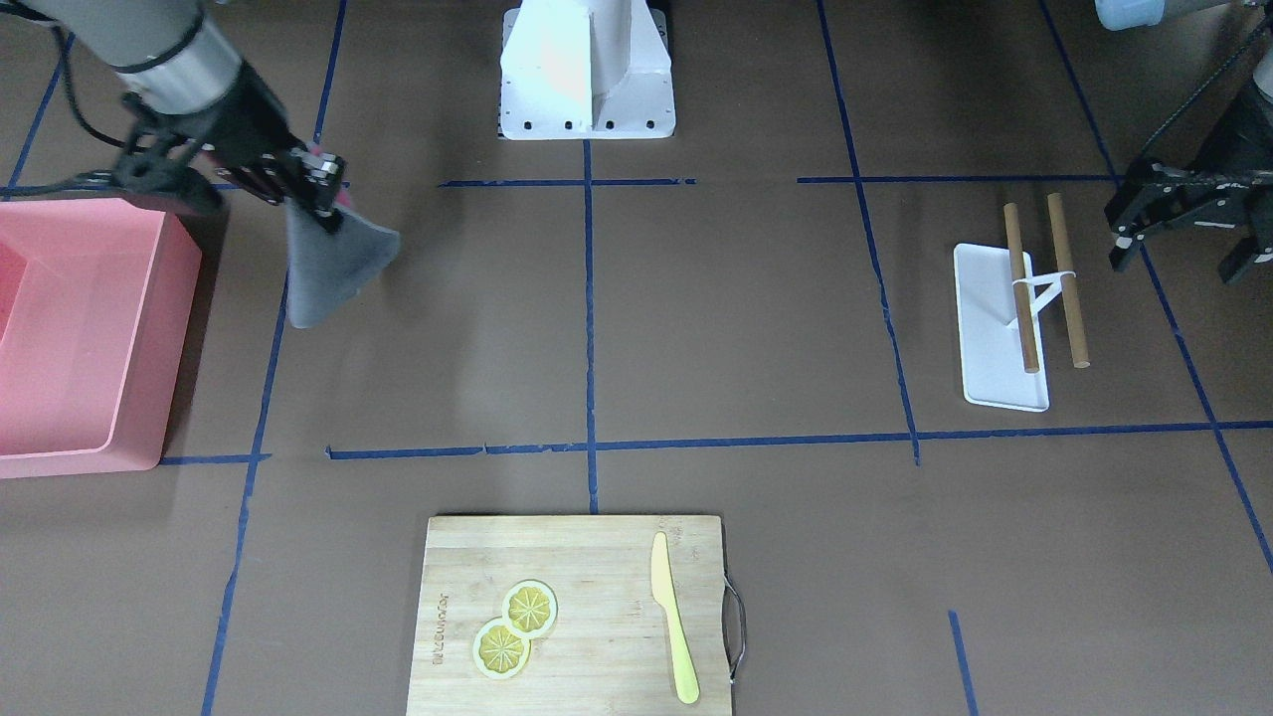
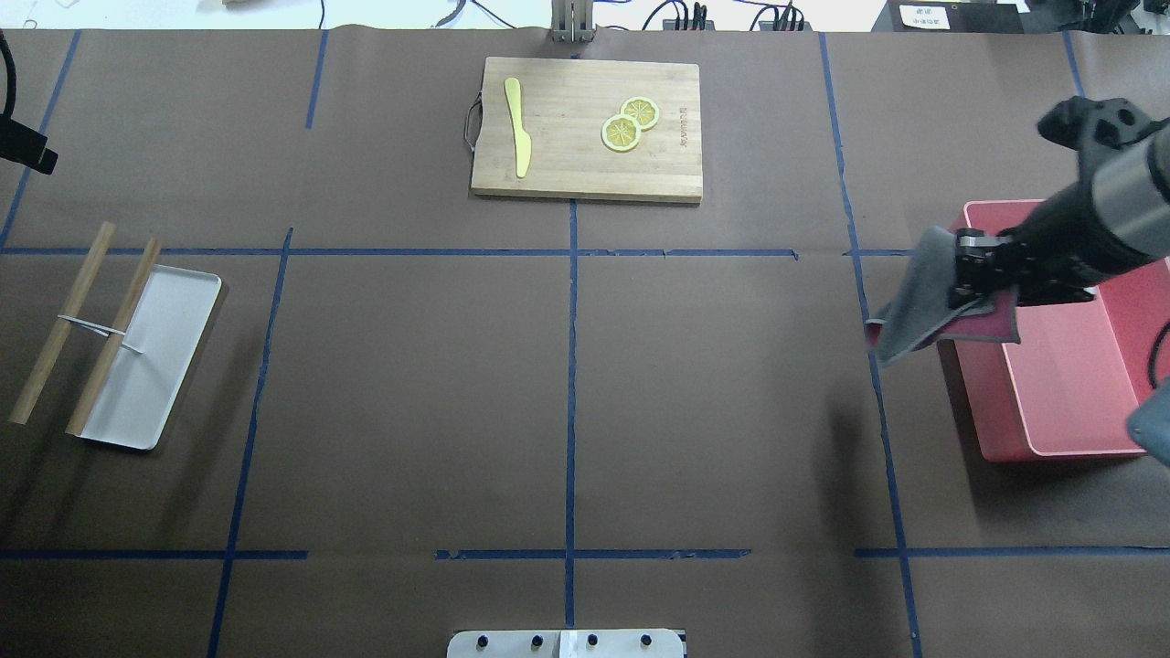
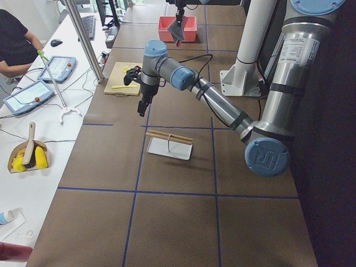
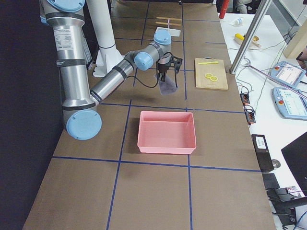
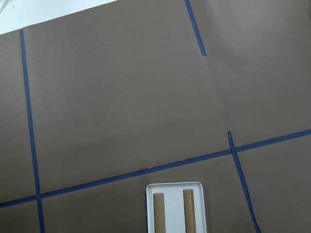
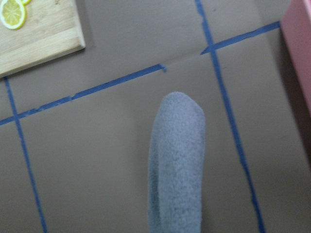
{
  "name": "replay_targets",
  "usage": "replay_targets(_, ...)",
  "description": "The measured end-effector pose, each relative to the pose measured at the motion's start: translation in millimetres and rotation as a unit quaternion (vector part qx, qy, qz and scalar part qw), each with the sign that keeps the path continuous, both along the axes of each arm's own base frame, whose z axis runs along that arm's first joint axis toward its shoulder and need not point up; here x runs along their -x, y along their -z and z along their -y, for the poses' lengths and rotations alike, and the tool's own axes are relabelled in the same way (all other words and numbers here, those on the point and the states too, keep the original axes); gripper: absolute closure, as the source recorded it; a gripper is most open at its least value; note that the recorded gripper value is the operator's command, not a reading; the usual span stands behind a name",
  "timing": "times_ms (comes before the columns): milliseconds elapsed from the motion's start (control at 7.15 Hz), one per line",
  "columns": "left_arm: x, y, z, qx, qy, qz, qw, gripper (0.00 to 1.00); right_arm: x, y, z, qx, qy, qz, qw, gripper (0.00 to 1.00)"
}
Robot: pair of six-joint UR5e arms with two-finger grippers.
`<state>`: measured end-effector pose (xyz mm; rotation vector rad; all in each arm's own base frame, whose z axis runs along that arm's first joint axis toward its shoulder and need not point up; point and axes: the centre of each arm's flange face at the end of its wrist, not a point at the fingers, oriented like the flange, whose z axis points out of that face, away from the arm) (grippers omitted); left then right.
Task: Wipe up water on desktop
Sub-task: 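Carry the grey cloth over the pink bin with the right gripper, then open the right gripper to drop the cloth into the pink bin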
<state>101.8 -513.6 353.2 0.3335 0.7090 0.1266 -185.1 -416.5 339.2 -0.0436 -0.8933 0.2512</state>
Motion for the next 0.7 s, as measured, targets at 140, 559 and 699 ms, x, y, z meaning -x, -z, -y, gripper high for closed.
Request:
replay_targets(140,1.0,0.5,-2.5,0.000,0.001,-0.001,1.0000,0.00,-43.3,-39.0,-3.4,-0.021,0.015,-0.024,0.9994,0.98)
replay_targets(559,1.9,-0.4,-6.2,0.002,0.002,-0.001,1.0000,0.00,-141.5,-146.6,2.5,-0.057,0.062,-0.058,0.9948,0.85)
replay_targets(699,2.0,-0.2,-6.4,0.001,0.002,-0.001,1.0000,0.00,-147.5,-166.8,8.6,-0.054,0.070,-0.064,0.9940,0.19)
